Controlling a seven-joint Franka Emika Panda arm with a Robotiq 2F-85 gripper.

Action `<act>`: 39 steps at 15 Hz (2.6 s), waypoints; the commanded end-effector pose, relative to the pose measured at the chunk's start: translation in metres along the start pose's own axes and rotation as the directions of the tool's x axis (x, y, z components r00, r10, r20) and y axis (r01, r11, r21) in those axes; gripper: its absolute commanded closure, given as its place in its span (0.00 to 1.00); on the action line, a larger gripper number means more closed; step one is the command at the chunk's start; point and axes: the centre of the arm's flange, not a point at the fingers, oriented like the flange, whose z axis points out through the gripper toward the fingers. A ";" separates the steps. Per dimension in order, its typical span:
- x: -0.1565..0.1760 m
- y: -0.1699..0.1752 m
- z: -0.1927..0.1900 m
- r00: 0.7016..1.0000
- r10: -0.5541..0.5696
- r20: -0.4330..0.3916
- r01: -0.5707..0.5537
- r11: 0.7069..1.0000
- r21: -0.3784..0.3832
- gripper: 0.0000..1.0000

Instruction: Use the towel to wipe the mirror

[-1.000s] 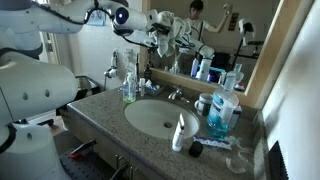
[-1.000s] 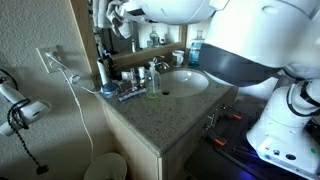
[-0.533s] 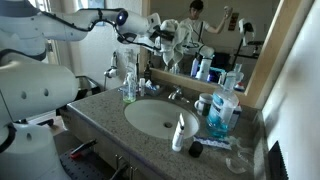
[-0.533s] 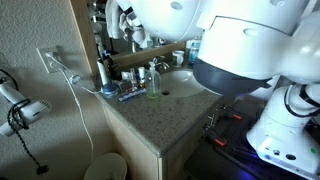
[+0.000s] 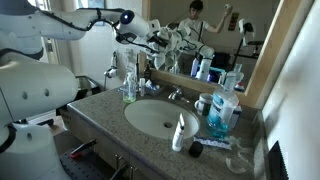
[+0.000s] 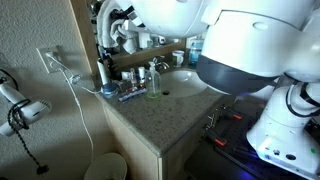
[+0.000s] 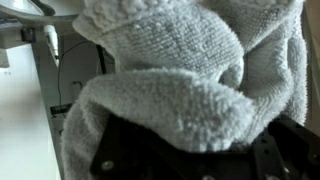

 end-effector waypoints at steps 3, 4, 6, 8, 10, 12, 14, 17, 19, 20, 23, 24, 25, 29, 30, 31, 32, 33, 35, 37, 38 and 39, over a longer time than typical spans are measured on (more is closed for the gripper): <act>0.024 0.001 -0.023 0.995 0.088 -0.040 -0.084 0.991 0.103 0.95; 0.027 0.002 -0.027 0.994 0.099 -0.051 -0.093 0.990 0.108 0.95; 0.035 0.003 -0.035 0.992 0.109 -0.060 -0.101 0.988 0.120 0.95; 0.046 0.007 -0.046 0.992 0.115 -0.049 -0.108 0.986 0.129 0.96; 0.058 0.012 -0.059 0.993 0.114 -0.034 -0.108 0.983 0.147 0.95; 0.070 0.021 -0.075 0.993 0.113 -0.022 -0.108 0.982 0.157 0.96; 0.083 0.034 -0.091 0.993 0.115 -0.006 -0.113 0.981 0.158 0.96; 0.100 0.060 -0.121 0.994 0.113 0.016 -0.114 0.983 0.145 0.95; 0.109 0.080 -0.141 0.993 0.111 0.036 -0.114 0.986 0.122 0.96; 0.113 0.090 -0.151 0.992 0.114 0.048 -0.119 0.987 0.112 0.96; 0.120 0.123 -0.179 0.987 0.123 0.102 -0.130 0.989 0.067 0.96; 0.120 0.134 -0.186 0.984 0.127 0.122 -0.134 0.990 0.044 0.96; 0.121 0.144 -0.193 0.981 0.130 0.144 -0.136 0.990 0.028 0.96; 0.113 0.181 -0.209 0.950 0.125 0.285 -0.117 0.992 -0.044 0.96; 0.110 0.188 -0.211 0.934 0.116 0.336 -0.102 0.993 -0.059 0.96; 0.106 0.193 -0.211 0.918 0.114 0.380 -0.090 0.993 -0.078 0.96; 0.103 0.198 -0.211 0.899 0.109 0.424 -0.076 0.993 -0.094 0.96; 0.100 0.202 -0.211 0.876 0.106 0.470 -0.063 0.992 -0.107 0.96; 0.094 0.211 -0.210 0.821 0.101 0.562 -0.036 0.991 -0.126 0.96; 0.088 0.215 -0.209 0.763 0.087 0.640 0.010 0.989 -0.147 0.96; 0.085 0.215 -0.208 0.733 0.077 0.676 0.034 0.988 -0.150 0.96; 0.080 0.217 -0.207 0.704 0.064 0.707 0.064 0.986 -0.153 0.96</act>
